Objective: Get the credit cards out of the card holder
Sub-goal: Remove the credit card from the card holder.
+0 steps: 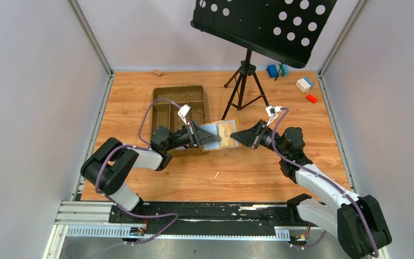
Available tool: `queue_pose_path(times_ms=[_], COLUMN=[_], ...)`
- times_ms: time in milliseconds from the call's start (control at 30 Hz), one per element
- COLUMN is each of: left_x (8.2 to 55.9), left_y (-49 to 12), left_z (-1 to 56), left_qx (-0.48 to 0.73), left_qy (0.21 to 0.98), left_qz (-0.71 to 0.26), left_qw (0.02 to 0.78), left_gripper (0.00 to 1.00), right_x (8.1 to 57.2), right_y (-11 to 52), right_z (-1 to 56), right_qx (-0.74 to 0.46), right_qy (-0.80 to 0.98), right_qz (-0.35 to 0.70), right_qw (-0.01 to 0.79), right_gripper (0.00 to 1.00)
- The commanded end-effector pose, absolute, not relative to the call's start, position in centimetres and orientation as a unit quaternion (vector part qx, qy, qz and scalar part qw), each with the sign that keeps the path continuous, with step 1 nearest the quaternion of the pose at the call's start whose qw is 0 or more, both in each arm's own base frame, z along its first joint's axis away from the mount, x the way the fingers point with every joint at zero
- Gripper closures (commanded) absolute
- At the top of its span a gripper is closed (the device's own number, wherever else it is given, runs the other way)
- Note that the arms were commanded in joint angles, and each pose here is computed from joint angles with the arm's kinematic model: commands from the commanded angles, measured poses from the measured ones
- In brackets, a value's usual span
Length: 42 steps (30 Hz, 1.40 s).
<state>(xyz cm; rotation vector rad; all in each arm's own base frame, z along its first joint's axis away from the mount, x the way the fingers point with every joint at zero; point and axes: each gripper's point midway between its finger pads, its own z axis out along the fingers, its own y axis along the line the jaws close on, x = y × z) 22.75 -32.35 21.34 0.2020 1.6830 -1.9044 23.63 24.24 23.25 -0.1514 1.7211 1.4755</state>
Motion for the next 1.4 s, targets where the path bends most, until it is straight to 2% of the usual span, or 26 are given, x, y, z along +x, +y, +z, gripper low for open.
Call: queue_pose_path(times_ms=[0,233,300,400,600,833,967,1000,1133,1367], left_x=[22.5,23.0,22.8,22.7,23.7,25.8,25.6,25.3,24.0,22.7], left_y=[-32.5,-32.1,-32.0,-32.0,-31.4,-29.6,-29.6,-29.9,-30.5,-32.1], left_z=[23.5,23.0,23.5,23.6,22.2,19.4,19.7,20.3,22.5,23.1], left_qx=[0.108,0.114,0.119,0.122,0.104,0.071,0.079,0.087,0.104,0.134], left_qy=[0.616,0.64,0.632,0.631,0.658,0.72,0.718,0.707,0.66,0.645], left_qz=[-0.708,-0.672,-0.675,-0.674,-0.65,-0.574,-0.574,-0.586,-0.638,-0.661], left_qw=[0.329,0.355,0.361,0.364,0.366,0.384,0.386,0.386,0.384,0.358], left_gripper=[0.79,0.85,0.86,1.0,1.0,1.0,1.0,0.99,0.78,0.7], right_x=[22.3,22.1,22.2,22.1,22.0,22.1,22.2,22.2,22.0,21.9], right_y=[25.1,25.4,25.4,25.3,25.0,24.1,24.0,24.0,24.3,24.6], right_z=[23.4,23.5,23.5,23.5,24.2,24.5,24.5,24.5,24.6,24.5], right_qx=[-0.089,-0.094,-0.093,-0.093,-0.094,-0.078,-0.077,-0.078,-0.086,-0.089], right_qy=[0.681,0.676,0.677,0.677,0.673,0.675,0.675,0.675,0.669,0.668], right_qz=[0.609,0.619,0.618,0.617,0.613,0.599,0.598,0.599,0.609,0.616], right_qw=[0.397,0.389,0.39,0.392,0.403,0.425,0.425,0.424,0.417,0.408], right_gripper=[0.85,1.0,1.0,1.0,1.0,0.95,0.95,0.94,0.92,0.9])
